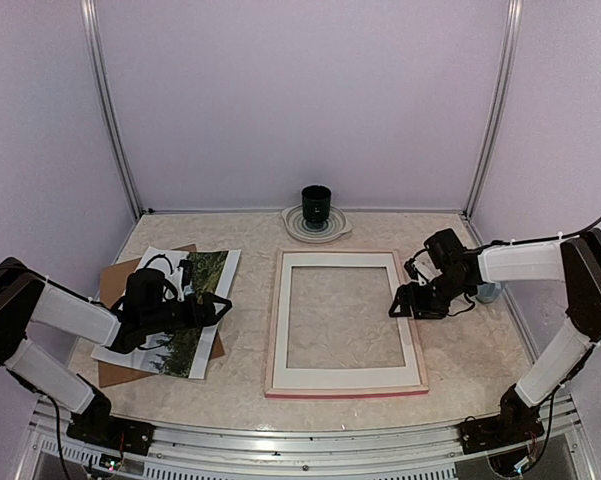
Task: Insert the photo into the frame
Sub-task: Adjust the frame body at the center of the board.
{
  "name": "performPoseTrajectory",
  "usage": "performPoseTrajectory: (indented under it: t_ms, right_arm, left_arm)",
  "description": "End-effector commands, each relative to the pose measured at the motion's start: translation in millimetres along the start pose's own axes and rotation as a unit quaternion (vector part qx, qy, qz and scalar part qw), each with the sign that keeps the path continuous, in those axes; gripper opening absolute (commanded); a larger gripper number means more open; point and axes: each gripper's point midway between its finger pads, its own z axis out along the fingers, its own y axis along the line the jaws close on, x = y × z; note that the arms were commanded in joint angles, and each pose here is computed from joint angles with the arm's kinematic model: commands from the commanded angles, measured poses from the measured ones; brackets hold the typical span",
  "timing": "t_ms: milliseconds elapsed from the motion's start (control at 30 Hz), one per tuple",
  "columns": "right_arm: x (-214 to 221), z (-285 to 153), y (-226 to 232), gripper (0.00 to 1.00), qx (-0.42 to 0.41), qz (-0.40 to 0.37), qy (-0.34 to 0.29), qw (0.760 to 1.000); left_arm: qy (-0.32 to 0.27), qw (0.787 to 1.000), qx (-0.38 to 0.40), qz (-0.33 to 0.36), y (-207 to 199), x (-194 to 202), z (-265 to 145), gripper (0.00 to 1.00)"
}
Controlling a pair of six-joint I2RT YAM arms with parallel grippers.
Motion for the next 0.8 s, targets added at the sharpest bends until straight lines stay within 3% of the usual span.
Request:
performPoseTrajectory:
  t_ms: [0, 400, 767]
  right_arm:
    - [-3.1, 7.5, 21.0, 0.76, -0.035, -0.011, -0.004, 0.999]
    - [-5.4, 11.2, 39.3, 0.76, -0.053, -0.033, -0.007, 0.998]
    - [4.9, -4.8, 22.5, 0.76, -0.007, -0.053, -0.021, 0.998]
  left_arm:
    - [-0.013, 1.000, -0.025, 0.000, 9.2, -4.7, -3.3, 0.99]
    - [-0.018, 0.993, -0.112, 0.019, 35.5, -8.1, -6.6, 0.99]
    - [-0.006, 0.965, -0.235, 0.116, 32.0, 2.9, 6.7, 0.99]
